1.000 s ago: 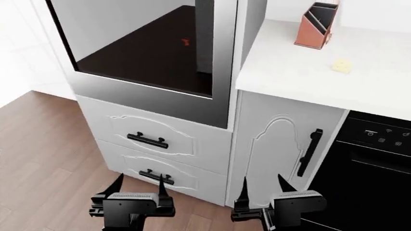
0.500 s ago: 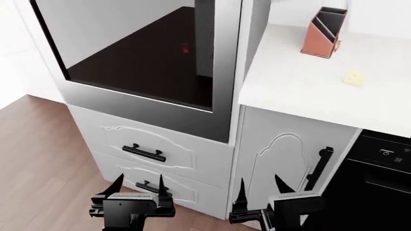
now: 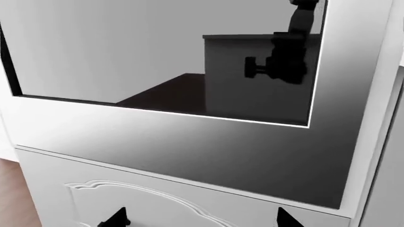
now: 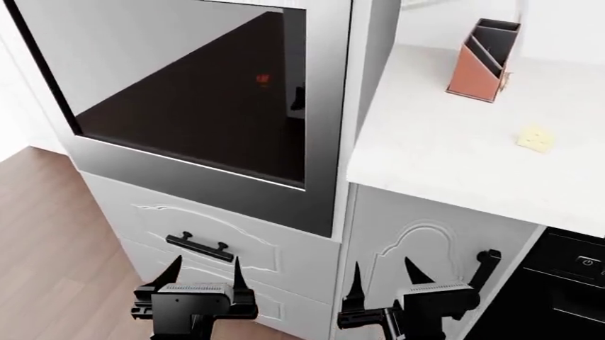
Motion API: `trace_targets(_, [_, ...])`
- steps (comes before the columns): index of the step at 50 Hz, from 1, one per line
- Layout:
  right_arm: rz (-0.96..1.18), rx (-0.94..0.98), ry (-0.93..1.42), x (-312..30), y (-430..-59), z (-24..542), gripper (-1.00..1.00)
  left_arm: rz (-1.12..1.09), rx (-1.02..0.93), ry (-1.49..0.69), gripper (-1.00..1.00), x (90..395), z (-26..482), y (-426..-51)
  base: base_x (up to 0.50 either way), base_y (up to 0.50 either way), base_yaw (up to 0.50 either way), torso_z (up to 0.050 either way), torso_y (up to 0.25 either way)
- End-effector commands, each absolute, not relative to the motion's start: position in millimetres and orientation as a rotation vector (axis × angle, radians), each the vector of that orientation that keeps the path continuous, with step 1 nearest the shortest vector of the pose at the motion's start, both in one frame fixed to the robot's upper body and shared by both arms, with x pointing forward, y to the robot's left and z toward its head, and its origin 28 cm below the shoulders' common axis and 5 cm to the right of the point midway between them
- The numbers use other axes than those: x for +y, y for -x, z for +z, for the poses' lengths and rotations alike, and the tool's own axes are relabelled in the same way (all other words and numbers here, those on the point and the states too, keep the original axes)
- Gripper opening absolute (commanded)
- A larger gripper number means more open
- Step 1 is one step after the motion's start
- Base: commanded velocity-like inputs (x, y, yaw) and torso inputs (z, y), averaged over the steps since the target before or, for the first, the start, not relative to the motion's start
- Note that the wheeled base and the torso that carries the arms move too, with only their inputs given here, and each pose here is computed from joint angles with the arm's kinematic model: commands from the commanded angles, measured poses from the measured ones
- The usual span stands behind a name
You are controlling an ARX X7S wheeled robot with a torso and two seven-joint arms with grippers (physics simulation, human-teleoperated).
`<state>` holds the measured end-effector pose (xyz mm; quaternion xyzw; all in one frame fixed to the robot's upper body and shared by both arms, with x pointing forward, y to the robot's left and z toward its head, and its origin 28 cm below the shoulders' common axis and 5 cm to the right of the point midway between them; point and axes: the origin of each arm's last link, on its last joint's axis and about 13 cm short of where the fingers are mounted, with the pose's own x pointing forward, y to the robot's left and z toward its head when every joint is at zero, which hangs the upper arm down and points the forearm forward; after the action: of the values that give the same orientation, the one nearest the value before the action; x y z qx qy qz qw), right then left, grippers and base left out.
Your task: Open the oven door
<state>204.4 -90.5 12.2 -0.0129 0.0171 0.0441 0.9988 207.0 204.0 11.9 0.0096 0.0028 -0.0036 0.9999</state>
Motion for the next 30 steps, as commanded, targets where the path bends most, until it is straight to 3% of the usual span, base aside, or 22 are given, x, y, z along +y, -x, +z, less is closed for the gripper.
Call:
trace_targets(1, [0.086,0.029,0.035,-90.3,-204.4,12.2,1.0,-0.005,0.005,-0.02,1.0,204.2,11.7,-207.2,0.0,0.0,0.0,0.0,0.0])
trace_targets(19, [0.075,0.028,0.034,-90.9,-205.4,14.4,1.0,0.004,-0.065,-0.06,1.0,212.5,29.6,-212.6,0.0,0.0,0.0,0.0,0.0])
trace_targets(24, [0.097,0.02,0.001,-89.9,-203.7,20.7,1.0,0.043,-0.253,-0.332,1.0,242.5,73.9,-227.0,0.0,0.0,0.0,0.0,0.0])
trace_targets(30, [0.093,0.002,0.007,-92.4,-203.5,27.2,1.0,0.16,-0.538,-0.805,1.0,288.1,148.2,-251.1,0.0,0.0,0.0,0.0,0.0])
